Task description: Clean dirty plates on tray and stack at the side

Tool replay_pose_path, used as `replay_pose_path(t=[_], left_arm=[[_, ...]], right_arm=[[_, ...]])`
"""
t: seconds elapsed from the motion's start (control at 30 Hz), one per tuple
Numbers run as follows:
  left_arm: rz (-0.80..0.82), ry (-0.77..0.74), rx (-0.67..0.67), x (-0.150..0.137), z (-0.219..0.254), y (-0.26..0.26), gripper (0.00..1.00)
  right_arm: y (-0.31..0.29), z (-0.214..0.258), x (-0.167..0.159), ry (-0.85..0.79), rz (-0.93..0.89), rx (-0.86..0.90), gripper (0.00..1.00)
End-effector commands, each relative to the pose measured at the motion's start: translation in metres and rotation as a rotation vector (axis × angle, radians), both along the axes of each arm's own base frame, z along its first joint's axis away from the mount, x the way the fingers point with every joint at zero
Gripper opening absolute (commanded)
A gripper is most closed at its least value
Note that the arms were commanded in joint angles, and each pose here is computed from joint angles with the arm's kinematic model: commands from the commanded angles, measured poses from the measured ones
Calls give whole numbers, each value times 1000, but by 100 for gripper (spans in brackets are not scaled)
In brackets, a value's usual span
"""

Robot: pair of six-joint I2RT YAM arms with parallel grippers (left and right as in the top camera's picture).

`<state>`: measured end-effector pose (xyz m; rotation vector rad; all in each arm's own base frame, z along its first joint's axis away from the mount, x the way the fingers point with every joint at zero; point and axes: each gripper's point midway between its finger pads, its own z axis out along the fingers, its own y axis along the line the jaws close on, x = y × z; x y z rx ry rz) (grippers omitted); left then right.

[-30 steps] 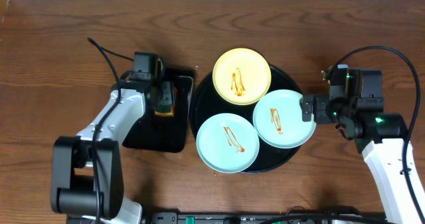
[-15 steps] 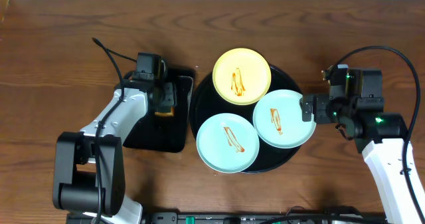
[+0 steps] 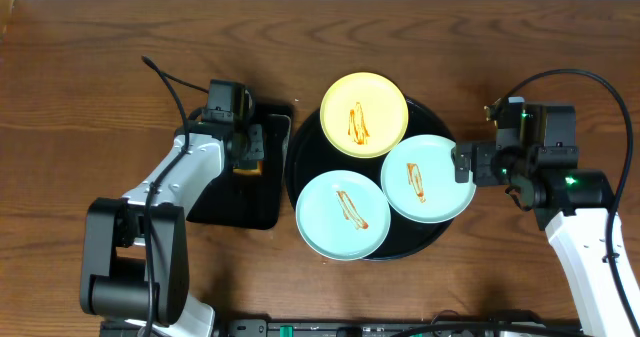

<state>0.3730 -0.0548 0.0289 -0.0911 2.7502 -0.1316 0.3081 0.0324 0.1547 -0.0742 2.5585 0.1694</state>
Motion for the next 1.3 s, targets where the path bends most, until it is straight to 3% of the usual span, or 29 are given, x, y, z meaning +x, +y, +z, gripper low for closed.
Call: replay_pose_path(t=[0.0, 0.17, 0.47, 0.77, 0.87, 1.07, 1.27], left_arm=[[0, 33, 0, -9, -11, -1, 55], [0, 53, 3, -11, -18, -1, 52], [8, 69, 2, -13, -21, 0, 26], [11, 128, 9, -24, -37, 1, 26], [11, 132, 10, -25, -39, 1, 8], [12, 112, 7, -21, -31, 1, 7], [13, -8, -10, -11, 14, 0, 7]], right_arm=[[-3, 8, 3, -22, -21, 2, 99], [-3, 8, 3, -22, -21, 2, 99], [-3, 8, 3, -21, -21, 2, 99], [-4, 7, 2, -18, -21, 2, 99], [-4, 7, 1, -15, -21, 2, 99], [-4, 5, -1, -2, -22, 1, 99], [-11, 2, -2, 12, -45, -27, 99]])
